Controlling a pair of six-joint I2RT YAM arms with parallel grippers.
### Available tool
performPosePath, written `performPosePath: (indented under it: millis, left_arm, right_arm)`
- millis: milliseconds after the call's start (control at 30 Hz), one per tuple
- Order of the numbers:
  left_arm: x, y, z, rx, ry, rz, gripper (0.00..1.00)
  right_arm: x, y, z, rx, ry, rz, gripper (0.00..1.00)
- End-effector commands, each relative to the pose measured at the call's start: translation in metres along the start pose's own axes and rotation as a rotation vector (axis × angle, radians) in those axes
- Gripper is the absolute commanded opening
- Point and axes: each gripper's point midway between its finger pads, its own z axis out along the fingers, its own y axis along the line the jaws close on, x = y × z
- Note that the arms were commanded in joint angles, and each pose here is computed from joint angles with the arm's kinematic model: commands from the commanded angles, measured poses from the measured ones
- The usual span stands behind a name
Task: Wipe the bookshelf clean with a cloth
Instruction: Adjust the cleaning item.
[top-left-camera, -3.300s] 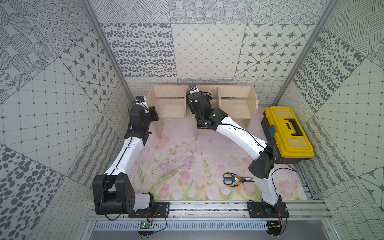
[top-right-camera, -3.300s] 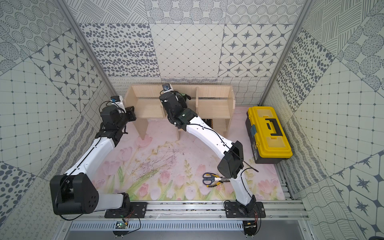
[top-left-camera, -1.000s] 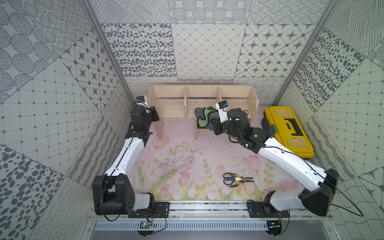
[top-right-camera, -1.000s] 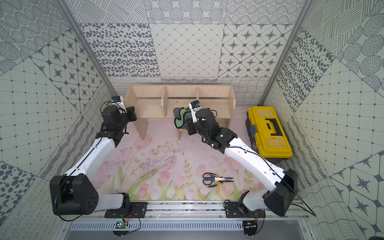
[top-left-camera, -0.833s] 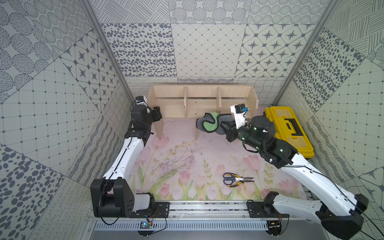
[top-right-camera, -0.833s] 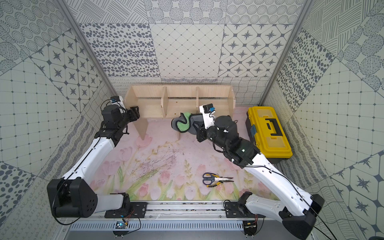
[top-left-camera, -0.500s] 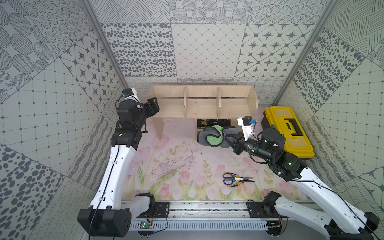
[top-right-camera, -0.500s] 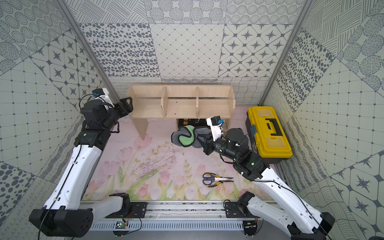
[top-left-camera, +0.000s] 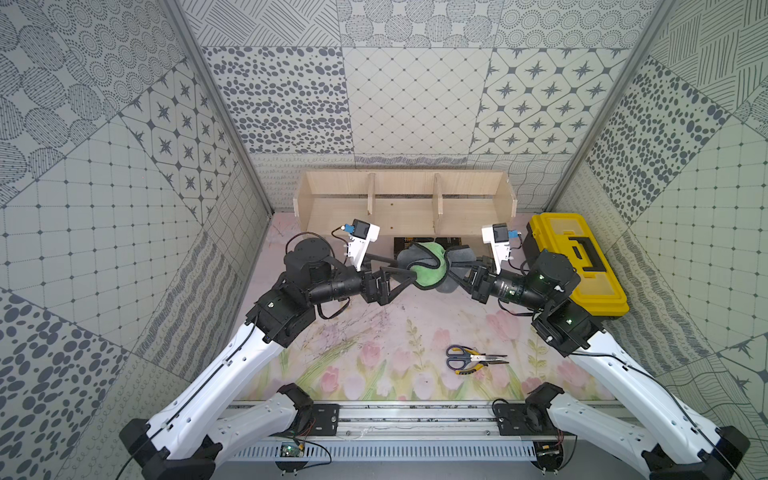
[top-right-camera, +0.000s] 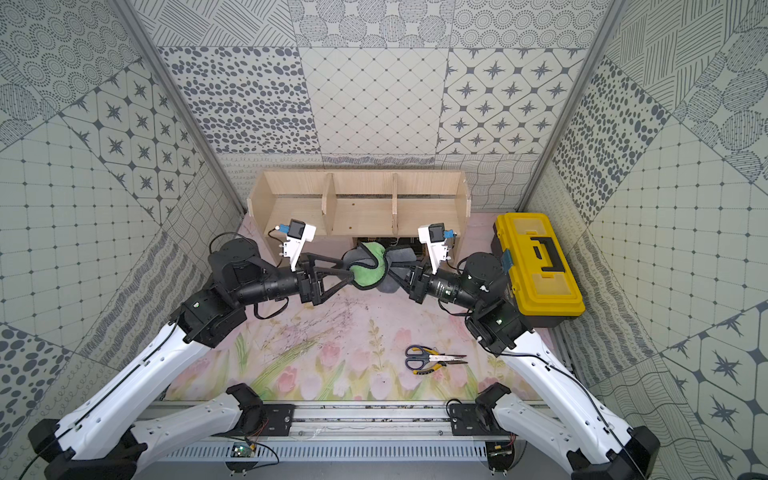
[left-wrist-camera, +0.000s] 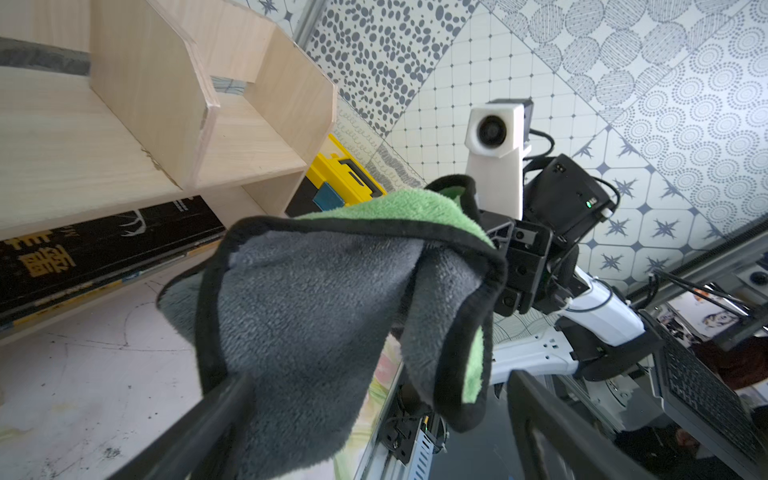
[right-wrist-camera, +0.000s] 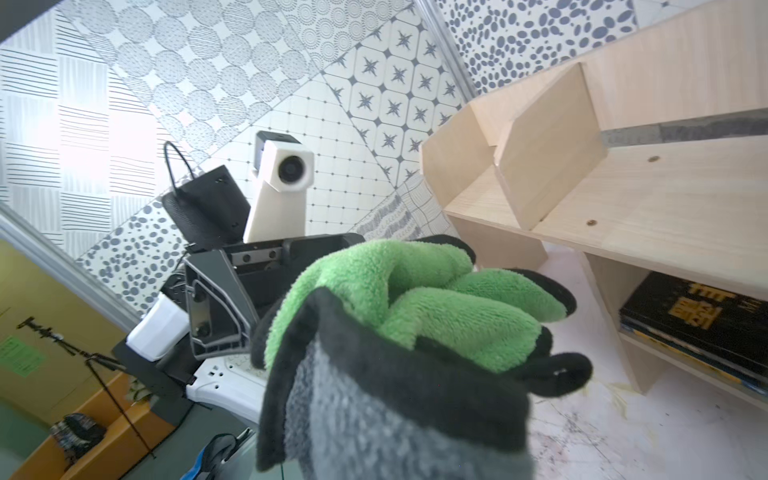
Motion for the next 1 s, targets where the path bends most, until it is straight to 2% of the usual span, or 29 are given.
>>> performPosePath:
  millis: [0,100,267,333,367,433,500,567,667,733,800,867,967]
  left_arm:
    - [0.002,-0.046,0.009,0.277,0.044,-0.020,0.99]
    - [0.001,-0.062,0.011,0.386,0.063,-0.027,1.00]
    - [-0.003,-0.056,0.010,0.339,0.020,0.018,0.99]
    - [-0.007,-0.056,0.010,0.336,-0.003,0.027,0.92]
    - [-0.009,-0.055,0.010,0.331,-0.018,0.031,0.85]
    - [-0.015,-0.053,0.011,0.315,-0.051,0.032,0.58]
    - [-0.022,-0.046,0.013,0.279,-0.086,0.021,0.25]
    - [-0.027,-0.038,0.015,0.229,-0.111,0.023,0.01]
    - [-0.034,-0.024,0.011,0.125,-0.164,0.034,0.00]
    - [-0.042,-0.024,0.002,0.079,-0.199,0.065,0.00]
    - [-0.053,-0.024,-0.010,0.017,-0.231,0.117,0.00]
    - [-0.069,-0.024,-0.026,-0.043,-0.279,0.159,0.00]
    - [-0.097,-0.024,-0.057,-0.133,-0.357,0.193,0.00]
  right_arm:
    - [-0.013,0.028,0.000,-0.142,-0.028,-0.018,0.00]
    - [-0.010,0.025,0.003,-0.149,-0.020,0.002,0.00]
    - [-0.007,0.025,0.006,-0.178,-0.013,0.024,0.00]
    - [-0.005,0.025,0.009,-0.188,-0.007,0.033,0.00]
    - [-0.004,0.024,0.010,-0.190,-0.003,0.039,0.00]
    - [-0.002,0.023,0.013,-0.196,0.005,0.046,0.00]
    - [-0.001,0.024,0.015,-0.207,0.011,0.053,0.00]
    - [0.001,0.023,0.017,-0.205,0.014,0.055,0.00]
    - [0.001,0.020,0.016,-0.183,0.009,0.052,0.00]
    - [0.002,0.013,0.015,-0.131,0.008,0.044,0.16]
    - [-0.003,-0.011,0.010,0.051,0.002,0.005,0.50]
    - [-0.013,-0.036,-0.002,0.256,-0.013,-0.058,0.74]
    - [-0.043,-0.066,-0.030,0.533,-0.065,-0.148,0.89]
